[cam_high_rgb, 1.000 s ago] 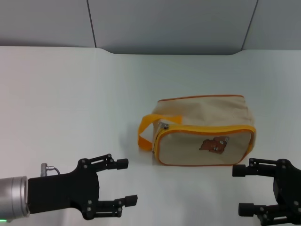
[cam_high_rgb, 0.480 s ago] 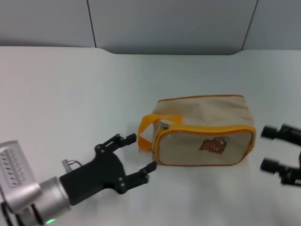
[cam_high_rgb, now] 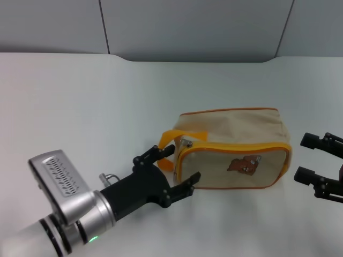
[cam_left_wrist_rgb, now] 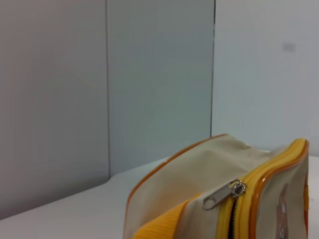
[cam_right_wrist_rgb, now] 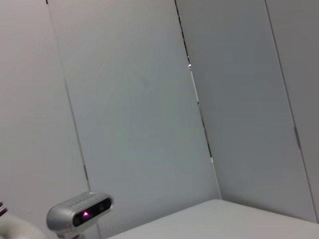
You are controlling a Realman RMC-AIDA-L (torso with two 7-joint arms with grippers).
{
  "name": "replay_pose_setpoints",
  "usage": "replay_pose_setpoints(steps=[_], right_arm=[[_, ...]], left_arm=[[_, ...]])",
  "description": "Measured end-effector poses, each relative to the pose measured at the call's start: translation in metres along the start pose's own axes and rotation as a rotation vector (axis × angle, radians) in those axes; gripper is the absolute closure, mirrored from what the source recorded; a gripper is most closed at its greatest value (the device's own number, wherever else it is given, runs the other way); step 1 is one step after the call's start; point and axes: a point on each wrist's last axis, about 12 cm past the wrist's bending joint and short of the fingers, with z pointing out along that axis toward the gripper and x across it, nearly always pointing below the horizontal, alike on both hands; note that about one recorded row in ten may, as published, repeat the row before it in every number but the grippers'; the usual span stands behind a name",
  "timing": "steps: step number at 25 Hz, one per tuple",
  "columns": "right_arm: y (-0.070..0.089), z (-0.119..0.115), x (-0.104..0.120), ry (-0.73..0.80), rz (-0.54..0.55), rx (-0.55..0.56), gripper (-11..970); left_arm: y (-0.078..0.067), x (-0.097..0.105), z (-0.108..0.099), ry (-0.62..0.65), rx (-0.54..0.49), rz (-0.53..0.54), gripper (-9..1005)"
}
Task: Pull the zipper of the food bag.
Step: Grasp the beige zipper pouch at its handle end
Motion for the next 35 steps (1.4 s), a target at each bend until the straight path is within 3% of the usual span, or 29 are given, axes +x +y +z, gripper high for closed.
replay_pose_setpoints(steps=[2,7,13,23,29,35], right_arm=[[0.004,0.003,0.001,0.049,0.012,-0.080,139],[0.008,0.009,0.004,0.108,0.015,-0.155,140],[0.006,0.010,0.004,0.106,0.008,-0.141,140],[0.007,0.009,0.005,0.099,0.010,-0.128,139],[0.007,0.006,0.004,0.070,0.008,-0.094,139],[0.006,0.001,0.002,0.020,0.006,-0.046,139]], left_arm=[[0.000,-0.001,0.004,0.013,0.014,0.006,217],[0.000,-0.003,0.008,0.018,0.028,0.011,224],[0.002,-0.004,0.010,0.018,0.010,0.015,445],[0.000,-0.007,0.011,-0.014,0.004,0.070,649],[-0.005,-0.011,0.000,-0.114,-0.024,0.109,765],[-0.002,-0.013,-0.003,-0.136,-0.046,0.209,871]])
